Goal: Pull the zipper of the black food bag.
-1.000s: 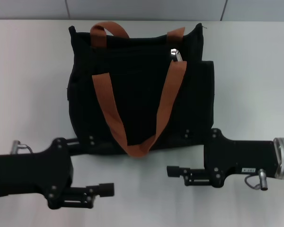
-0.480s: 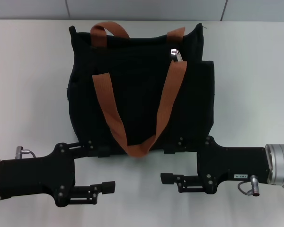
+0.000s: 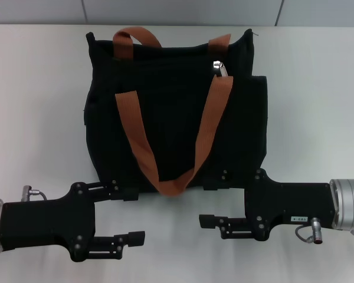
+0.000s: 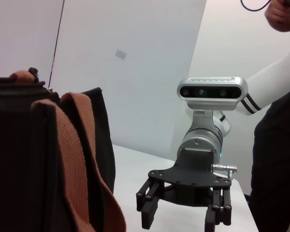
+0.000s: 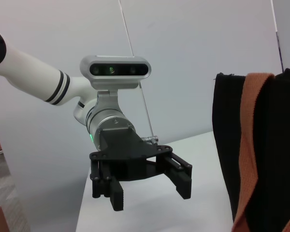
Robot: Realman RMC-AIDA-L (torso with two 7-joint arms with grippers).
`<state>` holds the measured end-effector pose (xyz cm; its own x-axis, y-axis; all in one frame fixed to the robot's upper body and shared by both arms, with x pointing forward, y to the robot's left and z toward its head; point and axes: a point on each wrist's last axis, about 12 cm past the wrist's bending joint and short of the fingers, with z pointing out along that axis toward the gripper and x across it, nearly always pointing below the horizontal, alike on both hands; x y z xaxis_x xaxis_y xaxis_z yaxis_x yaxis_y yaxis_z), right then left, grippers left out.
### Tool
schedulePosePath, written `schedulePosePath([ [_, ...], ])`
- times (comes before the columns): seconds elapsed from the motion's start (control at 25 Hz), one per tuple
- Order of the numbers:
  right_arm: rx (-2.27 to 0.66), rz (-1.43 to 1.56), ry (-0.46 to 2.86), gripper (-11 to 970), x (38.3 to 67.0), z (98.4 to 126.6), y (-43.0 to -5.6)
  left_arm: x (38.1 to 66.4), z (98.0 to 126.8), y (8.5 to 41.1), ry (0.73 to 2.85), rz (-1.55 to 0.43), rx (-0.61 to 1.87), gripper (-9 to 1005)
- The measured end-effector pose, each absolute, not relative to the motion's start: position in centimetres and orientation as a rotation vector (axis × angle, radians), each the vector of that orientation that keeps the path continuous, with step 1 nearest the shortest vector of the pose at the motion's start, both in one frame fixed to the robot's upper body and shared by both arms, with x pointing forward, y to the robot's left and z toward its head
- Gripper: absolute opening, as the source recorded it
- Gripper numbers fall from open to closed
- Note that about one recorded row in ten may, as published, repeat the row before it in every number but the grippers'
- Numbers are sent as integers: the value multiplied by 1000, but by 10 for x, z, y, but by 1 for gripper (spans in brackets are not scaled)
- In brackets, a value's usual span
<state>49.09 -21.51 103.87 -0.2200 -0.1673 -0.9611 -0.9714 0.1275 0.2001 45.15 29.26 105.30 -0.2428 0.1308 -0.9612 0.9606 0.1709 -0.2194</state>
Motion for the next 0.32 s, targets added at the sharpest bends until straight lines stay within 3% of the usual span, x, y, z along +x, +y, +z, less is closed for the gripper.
schedulePosePath([
  [0.32, -1152, 1189, 1551, 692, 490, 1038, -215, 451, 1053, 293, 1562, -1174, 1082, 772],
])
